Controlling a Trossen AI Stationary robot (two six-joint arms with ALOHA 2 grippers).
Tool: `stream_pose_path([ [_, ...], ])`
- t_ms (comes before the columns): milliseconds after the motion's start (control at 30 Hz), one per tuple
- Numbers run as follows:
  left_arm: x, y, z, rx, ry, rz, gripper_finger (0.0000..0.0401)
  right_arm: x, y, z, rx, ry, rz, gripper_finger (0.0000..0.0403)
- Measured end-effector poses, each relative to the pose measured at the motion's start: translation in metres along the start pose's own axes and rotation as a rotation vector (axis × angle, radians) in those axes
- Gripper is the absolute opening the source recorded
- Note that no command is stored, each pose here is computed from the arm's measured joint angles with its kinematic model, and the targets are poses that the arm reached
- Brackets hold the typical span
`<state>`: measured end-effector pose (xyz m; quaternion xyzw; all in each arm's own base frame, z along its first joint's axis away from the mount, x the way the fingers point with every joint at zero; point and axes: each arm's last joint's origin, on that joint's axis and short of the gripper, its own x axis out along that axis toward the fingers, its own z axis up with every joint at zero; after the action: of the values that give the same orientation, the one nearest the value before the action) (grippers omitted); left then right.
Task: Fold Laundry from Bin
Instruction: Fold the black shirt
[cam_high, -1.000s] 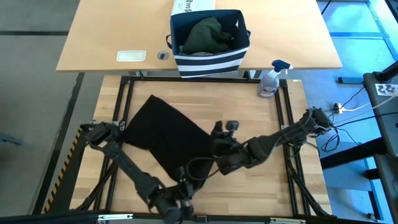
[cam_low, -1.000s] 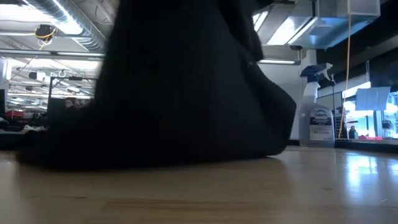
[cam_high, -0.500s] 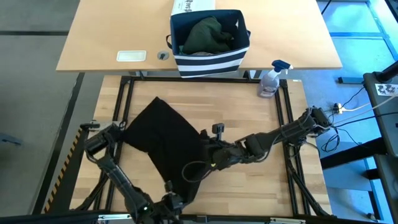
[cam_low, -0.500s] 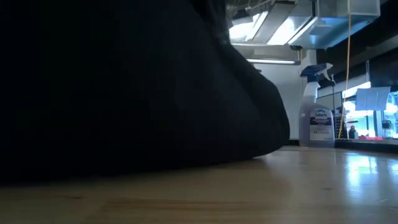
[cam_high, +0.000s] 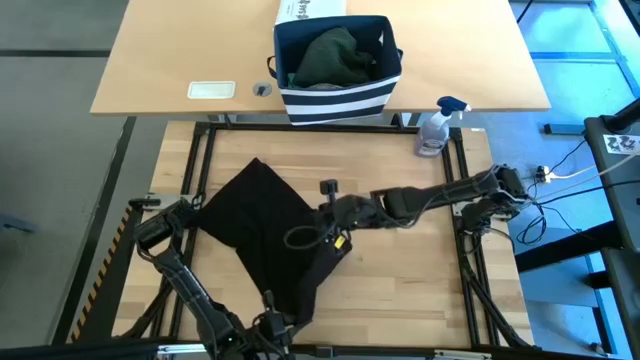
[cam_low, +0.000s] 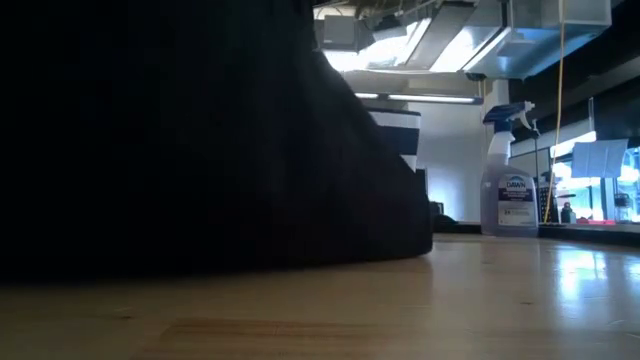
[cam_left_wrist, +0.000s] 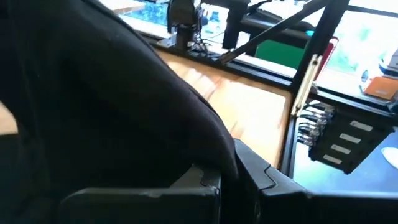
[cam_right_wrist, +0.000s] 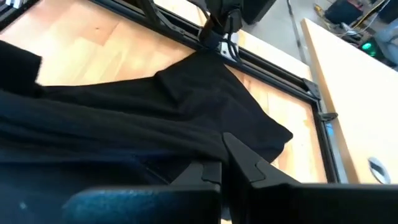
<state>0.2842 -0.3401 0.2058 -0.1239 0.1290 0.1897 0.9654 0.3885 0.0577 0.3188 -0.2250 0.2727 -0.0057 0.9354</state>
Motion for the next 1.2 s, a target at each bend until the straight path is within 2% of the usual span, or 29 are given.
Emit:
stream_pose_path([
  [167,-0.008,0.016,-0.011,-0.038,0.035,0.079,0.0007,0.007,-0.009,-0.007,0.007,0.033,-0.002,0.0000],
  [367,-0.021,0.041,-0.021,-0.108,0.145,0.200,0.0007,0.027,-0.012,-0.020,-0.012,0.089,-0.010,0.0000],
  [667,-0.024,0.076,-0.033,-0.132,0.449,0.501,0.0007,0.082,-0.018,-0.050,0.000,0.108,0.039,0.0000],
  [833,-0.022,0.091,-0.042,-0.126,0.559,0.620,0.0036,0.102,-0.020,-0.064,-0.008,0.123,0.037,0.0000],
  [933,-0.021,0.098,-0.047,-0.107,0.584,0.655,0.0053,0.111,-0.025,-0.070,0.000,0.112,0.023,0.0004],
  [1067,-0.021,0.101,-0.047,-0.069,0.584,0.664,0.0073,0.112,-0.027,-0.070,-0.016,0.103,0.019,0.0033],
  [1200,-0.023,0.104,-0.046,-0.032,0.589,0.687,0.0097,0.111,-0.029,-0.067,-0.050,0.085,-0.005,0.0092],
])
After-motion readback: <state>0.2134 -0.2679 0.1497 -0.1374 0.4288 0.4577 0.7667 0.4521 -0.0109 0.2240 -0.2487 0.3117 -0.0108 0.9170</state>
